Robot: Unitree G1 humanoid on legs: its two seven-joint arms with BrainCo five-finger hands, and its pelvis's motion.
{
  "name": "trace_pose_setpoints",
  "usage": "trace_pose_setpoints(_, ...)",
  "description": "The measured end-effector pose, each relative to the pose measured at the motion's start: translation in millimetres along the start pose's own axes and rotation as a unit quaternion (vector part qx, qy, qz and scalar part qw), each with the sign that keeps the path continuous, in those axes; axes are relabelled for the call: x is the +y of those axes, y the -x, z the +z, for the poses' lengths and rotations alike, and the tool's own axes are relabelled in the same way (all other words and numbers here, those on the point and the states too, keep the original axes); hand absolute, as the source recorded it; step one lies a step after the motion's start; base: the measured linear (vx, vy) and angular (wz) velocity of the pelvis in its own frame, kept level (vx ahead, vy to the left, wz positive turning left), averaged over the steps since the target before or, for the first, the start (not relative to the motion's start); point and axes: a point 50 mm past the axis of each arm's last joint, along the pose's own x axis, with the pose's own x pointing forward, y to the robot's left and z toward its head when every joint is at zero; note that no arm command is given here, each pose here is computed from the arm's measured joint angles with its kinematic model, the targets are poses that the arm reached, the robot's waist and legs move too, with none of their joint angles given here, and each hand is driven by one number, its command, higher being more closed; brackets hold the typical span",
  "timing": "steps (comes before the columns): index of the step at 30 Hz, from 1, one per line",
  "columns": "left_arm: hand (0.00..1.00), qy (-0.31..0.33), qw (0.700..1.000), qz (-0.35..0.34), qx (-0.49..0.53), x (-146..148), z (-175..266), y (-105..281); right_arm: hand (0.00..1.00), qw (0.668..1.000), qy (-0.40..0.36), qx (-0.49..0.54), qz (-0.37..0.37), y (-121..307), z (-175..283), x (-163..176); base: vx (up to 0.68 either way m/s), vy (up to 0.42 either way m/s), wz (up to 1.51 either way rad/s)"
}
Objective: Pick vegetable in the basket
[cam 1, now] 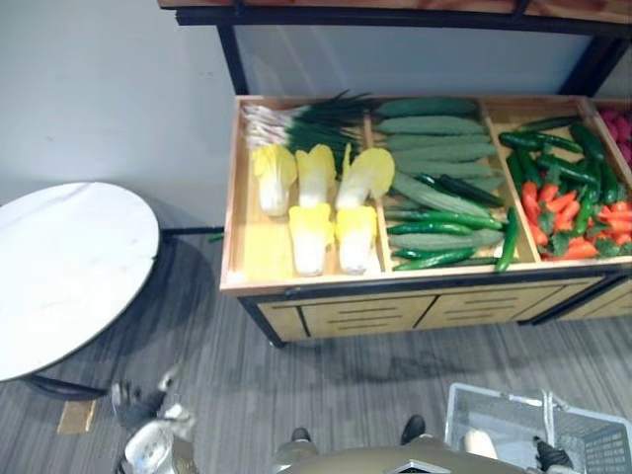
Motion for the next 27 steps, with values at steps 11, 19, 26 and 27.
trace_pose_setpoints(11, 0.0, -0.091, 0.975, 0.037, 0.199, 30, -86, 20, 1.0, 0.998, 0.047, -0.036, 0.017, 2, 10, 11, 0.04, -0.008, -0.17)
trace_pose_setpoints(19, 0.0, -0.163, 0.965, -0.061, 0.196, -2, -90, 23, 1.0, 0.993, 0.09, -0.066, 0.049, 5, 17, 21, -0.01, -0.005, -0.02)
trace_pose_setpoints(26, 0.0, -0.188, 0.96, -0.1, 0.18, -13, -91, 26, 1.0, 0.989, 0.098, -0.095, 0.057, 7, 27, 24, 0.0, -0.009, -0.12)
trace_pose_setpoints(27, 0.0, -0.191, 0.961, -0.106, 0.172, -16, -88, 25, 1.0, 0.99, 0.09, -0.097, 0.057, 7, 28, 24, 0.03, -0.008, -0.2)
